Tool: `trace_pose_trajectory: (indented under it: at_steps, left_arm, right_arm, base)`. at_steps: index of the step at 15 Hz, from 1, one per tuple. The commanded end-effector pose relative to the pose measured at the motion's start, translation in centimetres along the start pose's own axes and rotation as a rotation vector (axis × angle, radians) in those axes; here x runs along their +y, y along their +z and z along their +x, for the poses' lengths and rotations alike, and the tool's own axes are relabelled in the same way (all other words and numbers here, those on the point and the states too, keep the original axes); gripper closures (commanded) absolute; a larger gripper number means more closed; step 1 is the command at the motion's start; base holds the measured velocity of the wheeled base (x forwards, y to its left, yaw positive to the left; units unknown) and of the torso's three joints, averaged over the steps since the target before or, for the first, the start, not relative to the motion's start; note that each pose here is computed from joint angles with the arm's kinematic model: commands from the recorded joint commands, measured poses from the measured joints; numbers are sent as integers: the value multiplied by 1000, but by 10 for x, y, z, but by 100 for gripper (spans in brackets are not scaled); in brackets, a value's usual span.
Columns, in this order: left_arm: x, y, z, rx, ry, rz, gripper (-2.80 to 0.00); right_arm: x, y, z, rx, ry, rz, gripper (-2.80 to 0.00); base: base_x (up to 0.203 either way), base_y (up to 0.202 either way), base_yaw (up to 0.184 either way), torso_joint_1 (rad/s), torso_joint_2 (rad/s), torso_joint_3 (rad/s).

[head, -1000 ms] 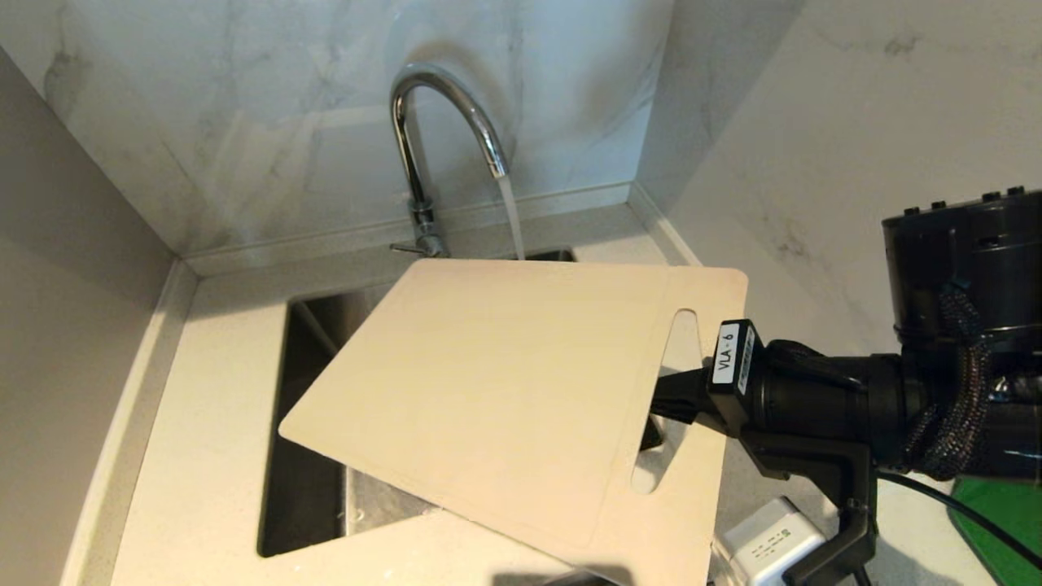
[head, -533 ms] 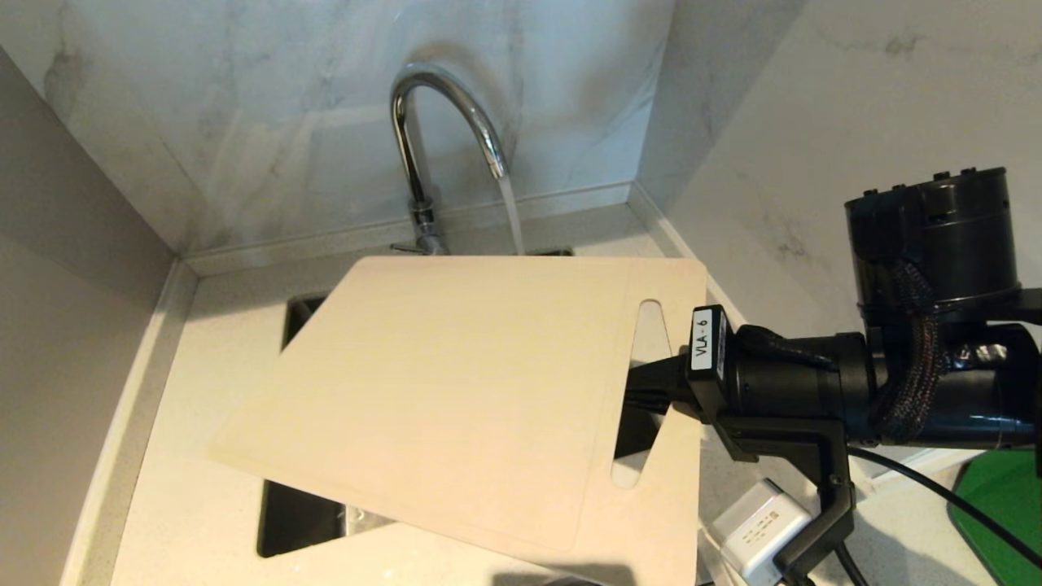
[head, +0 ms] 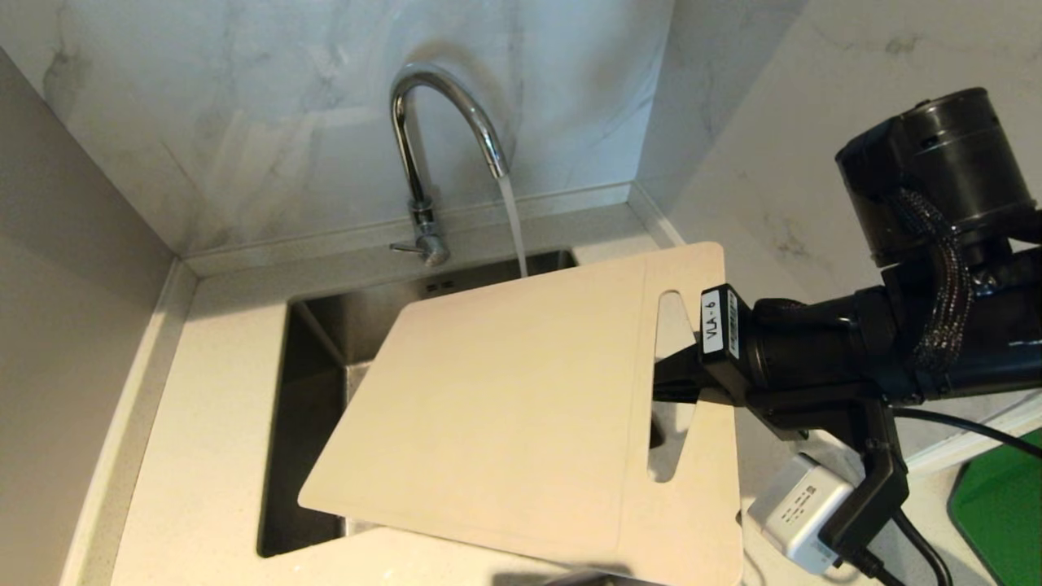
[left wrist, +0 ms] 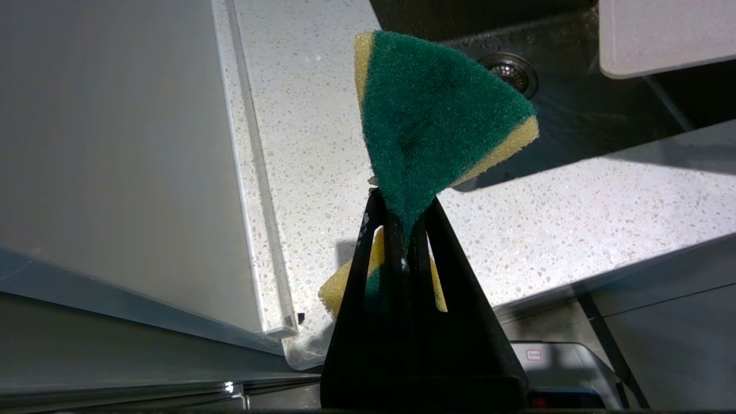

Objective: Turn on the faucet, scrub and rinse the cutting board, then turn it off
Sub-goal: Pick up the cutting board, then scrub the cutting board underwater

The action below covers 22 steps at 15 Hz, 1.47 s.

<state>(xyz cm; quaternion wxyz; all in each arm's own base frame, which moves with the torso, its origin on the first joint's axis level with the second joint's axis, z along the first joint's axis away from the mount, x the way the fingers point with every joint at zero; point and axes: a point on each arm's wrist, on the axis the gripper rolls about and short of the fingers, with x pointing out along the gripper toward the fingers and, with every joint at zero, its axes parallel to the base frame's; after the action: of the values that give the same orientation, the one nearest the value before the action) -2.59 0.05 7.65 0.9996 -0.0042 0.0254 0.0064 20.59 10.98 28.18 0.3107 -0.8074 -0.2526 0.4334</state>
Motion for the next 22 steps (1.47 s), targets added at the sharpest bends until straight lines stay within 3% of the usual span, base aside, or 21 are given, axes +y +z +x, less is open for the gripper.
trace_pose_trajectory:
  at_steps: [1, 4, 10, 16, 22]
  left_arm:
    - [0, 0, 0, 0, 0, 1, 0]
    - [0, 0, 0, 0, 0, 0, 0]
    - [0, 0, 0, 0, 0, 1, 0]
    - [0, 0, 0, 0, 0, 0, 0]
    - [0, 0, 0, 0, 0, 0, 0]
  right_arm:
    - [-5, -10, 7, -27, 40, -36, 0]
    - [-11, -16, 3, -19, 127, -76, 0]
    - [-23, -31, 3, -55, 217, -162, 0]
    - [-30, -44, 12, -78, 236, -257, 0]
    - [-31, -45, 8, -48, 299, -276, 0]
  base:
    - [0, 0, 0, 0, 0, 0]
    - [0, 0, 0, 0, 0, 0]
    - [0, 0, 0, 0, 0, 0]
    - [0, 0, 0, 0, 0, 0]
    - [0, 0, 0, 0, 0, 0]
